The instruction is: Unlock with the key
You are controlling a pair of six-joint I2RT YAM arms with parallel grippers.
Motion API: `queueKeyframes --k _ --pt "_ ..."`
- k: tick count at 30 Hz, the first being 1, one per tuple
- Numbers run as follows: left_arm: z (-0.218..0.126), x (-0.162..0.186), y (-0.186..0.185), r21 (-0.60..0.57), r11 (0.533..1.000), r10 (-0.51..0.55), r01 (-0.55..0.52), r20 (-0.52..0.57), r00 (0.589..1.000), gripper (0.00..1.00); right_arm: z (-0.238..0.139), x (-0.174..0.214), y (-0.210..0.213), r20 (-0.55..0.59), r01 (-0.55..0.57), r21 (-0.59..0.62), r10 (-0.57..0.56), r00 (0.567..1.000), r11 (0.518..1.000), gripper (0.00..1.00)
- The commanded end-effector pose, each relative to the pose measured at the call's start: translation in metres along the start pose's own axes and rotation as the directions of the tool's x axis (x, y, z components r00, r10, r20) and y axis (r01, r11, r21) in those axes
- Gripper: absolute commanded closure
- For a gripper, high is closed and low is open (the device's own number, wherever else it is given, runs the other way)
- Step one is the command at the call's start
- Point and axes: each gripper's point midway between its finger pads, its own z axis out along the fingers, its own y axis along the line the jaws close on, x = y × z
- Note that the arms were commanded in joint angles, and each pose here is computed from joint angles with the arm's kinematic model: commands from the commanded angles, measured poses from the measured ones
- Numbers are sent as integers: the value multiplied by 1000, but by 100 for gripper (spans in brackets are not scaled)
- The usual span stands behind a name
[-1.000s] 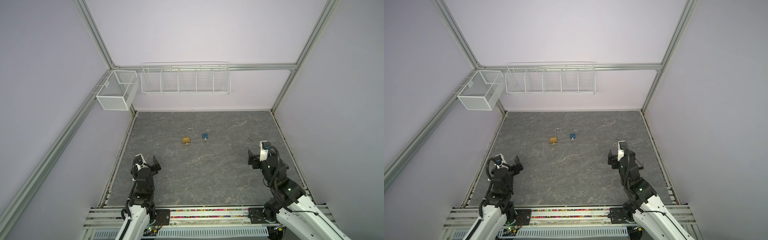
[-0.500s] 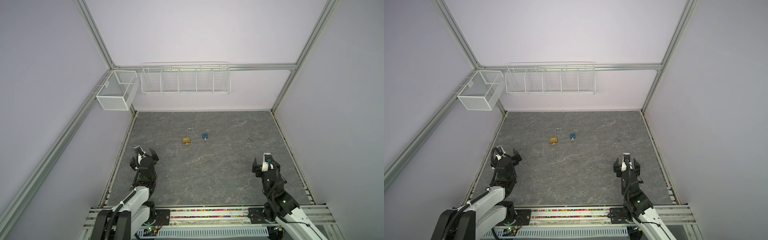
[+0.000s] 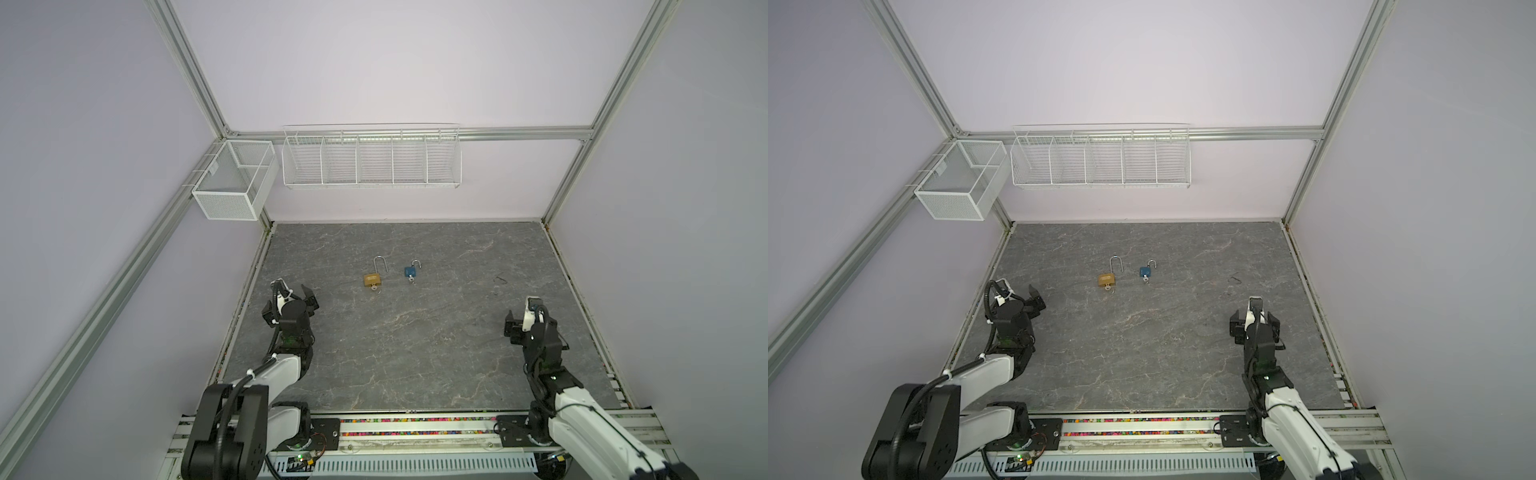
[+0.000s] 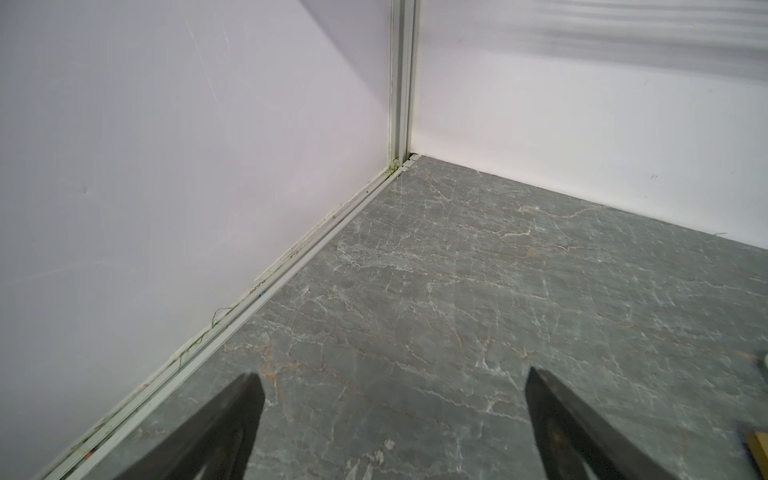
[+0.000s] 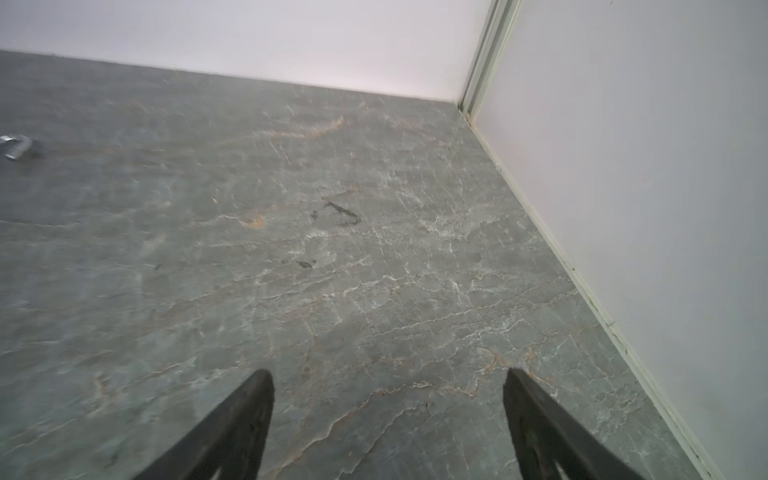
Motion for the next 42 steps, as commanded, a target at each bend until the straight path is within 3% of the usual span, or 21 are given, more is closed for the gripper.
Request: queueKeyframes --k 1,2,5,7,9,11,13,15,42 --pt "19 -1 -17 70 998 2 -7 72 997 1 19 -54 20 177 -21 -126 43 983 992 11" --pt "23 -3 -21 84 996 10 -21 124 992 1 27 -57 25 182 1 -146 26 983 989 11" --pt "18 7 -13 73 997 -8 5 36 999 1 48 -64 35 210 43 -189 -2 978 981 11" --pt "23 3 -15 77 997 -8 3 65 998 1 70 -49 41 127 37 -218 -9 992 975 11" --pt "25 5 -18 83 996 10 -17 79 997 1 82 -45 41 157 15 -226 21 987 974 11" --pt "25 7 -21 90 996 25 -28 34 999 1 81 -39 40 77 4 -258 17 997 966 11" --pt "35 8 -26 85 995 43 -43 -6 999 1 83 -43 43 122 11 -274 23 992 962 11" --pt "36 6 -31 90 994 66 -67 13 998 1 89 -39 37 45 -14 -245 26 999 969 12" --pt "38 7 -33 90 993 71 -72 9 997 1 90 -40 35 49 -22 -239 35 998 971 11"
